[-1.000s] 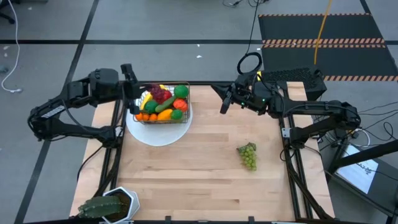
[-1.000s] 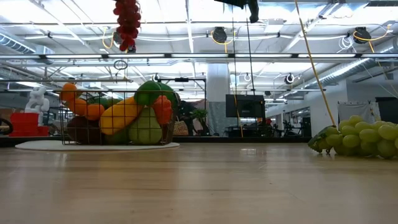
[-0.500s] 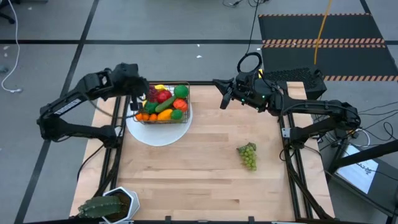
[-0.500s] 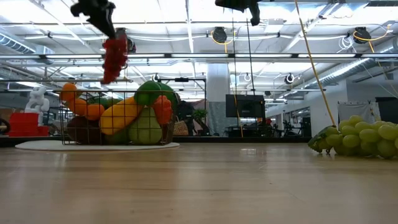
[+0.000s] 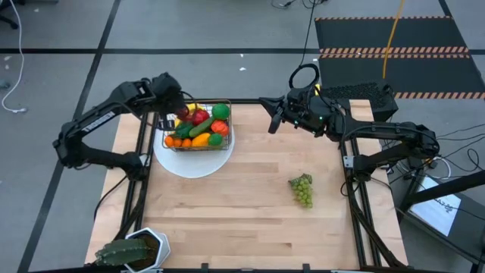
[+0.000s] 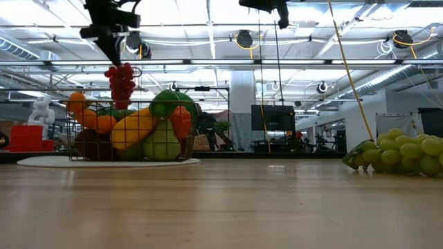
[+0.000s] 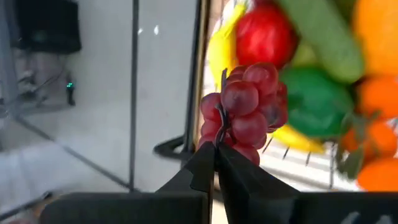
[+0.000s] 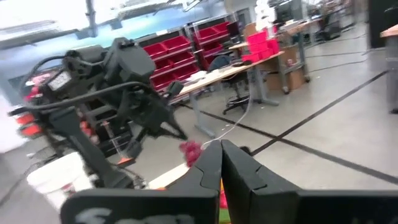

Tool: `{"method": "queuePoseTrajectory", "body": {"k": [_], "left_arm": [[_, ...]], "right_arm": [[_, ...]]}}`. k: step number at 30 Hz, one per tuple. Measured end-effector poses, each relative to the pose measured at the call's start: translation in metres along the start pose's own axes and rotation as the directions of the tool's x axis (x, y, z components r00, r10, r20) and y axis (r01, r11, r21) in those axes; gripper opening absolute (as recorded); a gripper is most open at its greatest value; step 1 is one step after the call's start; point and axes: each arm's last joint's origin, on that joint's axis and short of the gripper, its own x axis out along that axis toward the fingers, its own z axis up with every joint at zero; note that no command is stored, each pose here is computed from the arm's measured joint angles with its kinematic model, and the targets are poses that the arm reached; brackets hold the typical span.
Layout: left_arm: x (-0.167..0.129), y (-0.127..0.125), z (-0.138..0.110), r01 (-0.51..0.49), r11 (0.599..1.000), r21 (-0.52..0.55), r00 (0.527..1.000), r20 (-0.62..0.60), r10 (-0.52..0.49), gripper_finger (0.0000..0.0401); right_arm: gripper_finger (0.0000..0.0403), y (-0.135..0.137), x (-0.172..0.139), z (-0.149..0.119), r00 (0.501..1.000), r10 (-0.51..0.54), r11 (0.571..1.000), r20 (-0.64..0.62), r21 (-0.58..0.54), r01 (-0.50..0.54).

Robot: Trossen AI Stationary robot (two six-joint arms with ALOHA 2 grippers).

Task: Build produce basket
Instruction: Put the red grapes into the wired basket

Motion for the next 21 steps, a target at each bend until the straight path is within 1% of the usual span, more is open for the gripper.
{"method": "queuePoseTrajectory", "body": {"k": [3, 6, 9, 12, 15, 21], "left_arm": [[-0.004, -0.002, -0.008, -0.015, 1.0, 0.011, 0.999, -0.05, 0.015, 0.0009], [-0.006, -0.006, -0.015, 0.028, 0.999, 0.039, 0.993, -0.117, -0.024, 0.0007], [-0.006, -0.01, -0.02, 0.069, 0.996, 0.058, 0.984, -0.171, -0.058, 0.0016], [-0.006, -0.009, -0.018, 0.074, 0.996, 0.051, 0.987, -0.144, -0.066, 0.0012], [-0.002, -0.008, -0.014, 0.071, 0.995, 0.071, 0.992, -0.106, -0.063, 0.0005], [0.021, -0.018, -0.012, 0.107, 0.974, 0.199, 0.99, -0.115, -0.085, 0.0018]], "right_arm": [[0.0, 0.001, 0.0, -0.001, 0.999, 0.051, 0.999, -0.018, 0.002, -0.051], [0.0, 0.001, 0.0, -0.001, 0.998, 0.054, 0.999, -0.02, 0.004, -0.054], [0.0, 0.001, 0.0, -0.001, 0.998, 0.05, 0.999, -0.022, 0.003, -0.05], [0.0, -0.001, 0.0, -0.001, 0.999, 0.041, 0.999, -0.032, 0.0, -0.041], [0.0, -0.001, 0.001, -0.001, 0.999, 0.039, 0.999, -0.034, 0.0, -0.039], [0.0, 0.0, 0.0, 0.0, 0.999, 0.049, 0.999, -0.014, 0.006, -0.049]]}}
